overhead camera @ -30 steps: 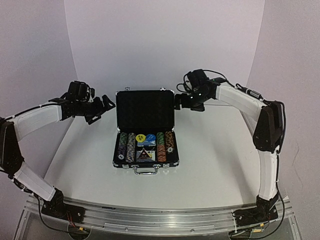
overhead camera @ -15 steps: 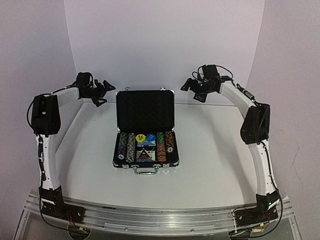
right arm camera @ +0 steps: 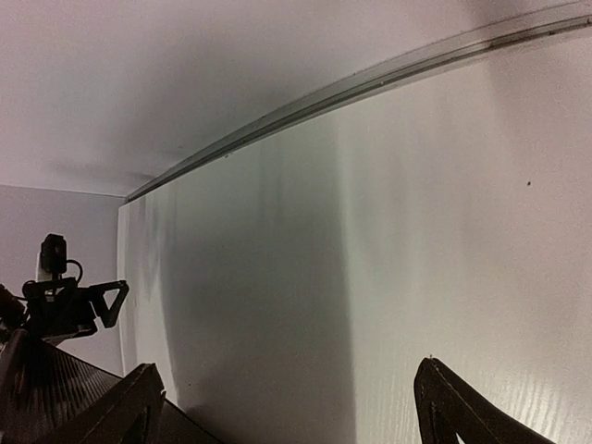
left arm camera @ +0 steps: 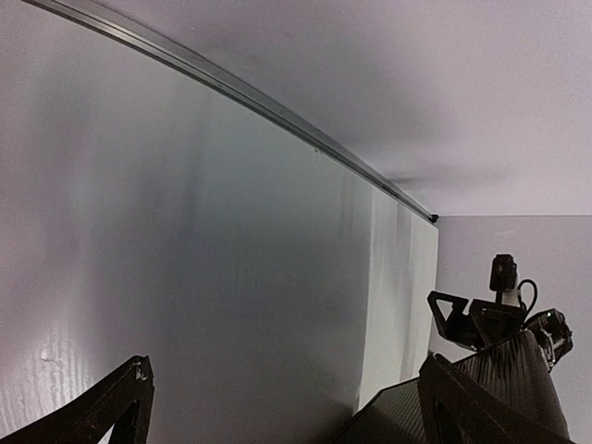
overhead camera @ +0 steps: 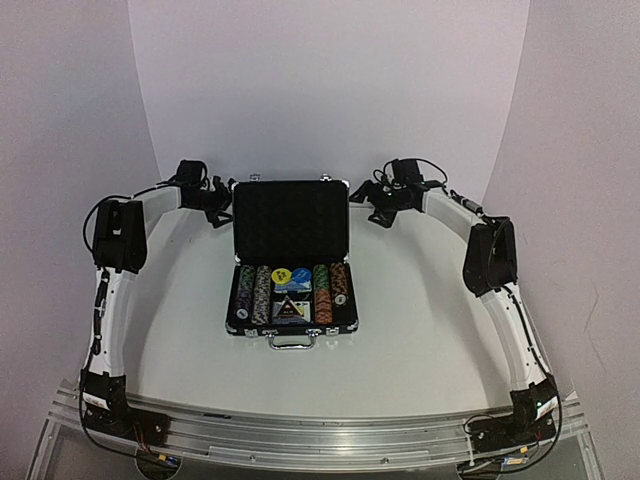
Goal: Pack up texas hold em set
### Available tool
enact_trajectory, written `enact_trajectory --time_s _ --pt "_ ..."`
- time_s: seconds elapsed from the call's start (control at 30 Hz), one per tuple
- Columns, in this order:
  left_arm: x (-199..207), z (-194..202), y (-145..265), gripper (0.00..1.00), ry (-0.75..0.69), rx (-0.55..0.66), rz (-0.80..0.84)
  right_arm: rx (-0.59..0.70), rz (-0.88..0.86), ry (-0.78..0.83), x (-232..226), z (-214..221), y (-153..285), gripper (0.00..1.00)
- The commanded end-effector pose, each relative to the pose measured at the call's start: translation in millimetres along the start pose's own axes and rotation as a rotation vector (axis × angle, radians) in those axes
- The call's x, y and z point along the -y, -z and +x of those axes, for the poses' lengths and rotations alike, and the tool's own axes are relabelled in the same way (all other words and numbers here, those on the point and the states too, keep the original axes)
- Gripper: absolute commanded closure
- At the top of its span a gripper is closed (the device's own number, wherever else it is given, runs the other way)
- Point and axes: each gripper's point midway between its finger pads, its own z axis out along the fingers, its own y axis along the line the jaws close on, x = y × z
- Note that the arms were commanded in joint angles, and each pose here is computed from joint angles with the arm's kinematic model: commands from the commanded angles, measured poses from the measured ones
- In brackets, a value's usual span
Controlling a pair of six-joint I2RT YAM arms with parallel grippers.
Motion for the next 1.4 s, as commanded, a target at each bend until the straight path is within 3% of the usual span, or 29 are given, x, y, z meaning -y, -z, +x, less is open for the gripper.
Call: enact_trajectory --time_s 0.0,0.37,0.63,0.87,1.17,1.37 --pt "41.5 10.7 -3.1 0.0 -0.136 -0.034 0.08 -0.039 -0.16 0.058 -41.2 7.6 -0.6 0.09" --pt "38.9 66.0 7.8 0.0 -0.195 -0.11 0.046 -0.15 -0.192 0.152 -64.7 49.8 27.1 0.1" --pt "24.0 118.3 34.8 0.0 -0.227 -0.107 -0.051 -0.255 -0.121 0.228 -50.8 116.1 47.8 0.11" --pt "5.0 139.3 58.1 0.0 -0.212 -0.085 -0.14 -0.274 -0.023 0.226 -22.0 140.2 61.7 0.11" --pt "7.2 161.5 84.6 0.0 -0.206 -0.073 -0.17 -0.265 0.013 0.204 -18.9 150.0 91.1 0.11" --pt "10.5 201.9 118.3 0.01 -0.185 -0.047 -0.218 -0.322 0.021 0.216 -24.2 194.3 115.8 0.12"
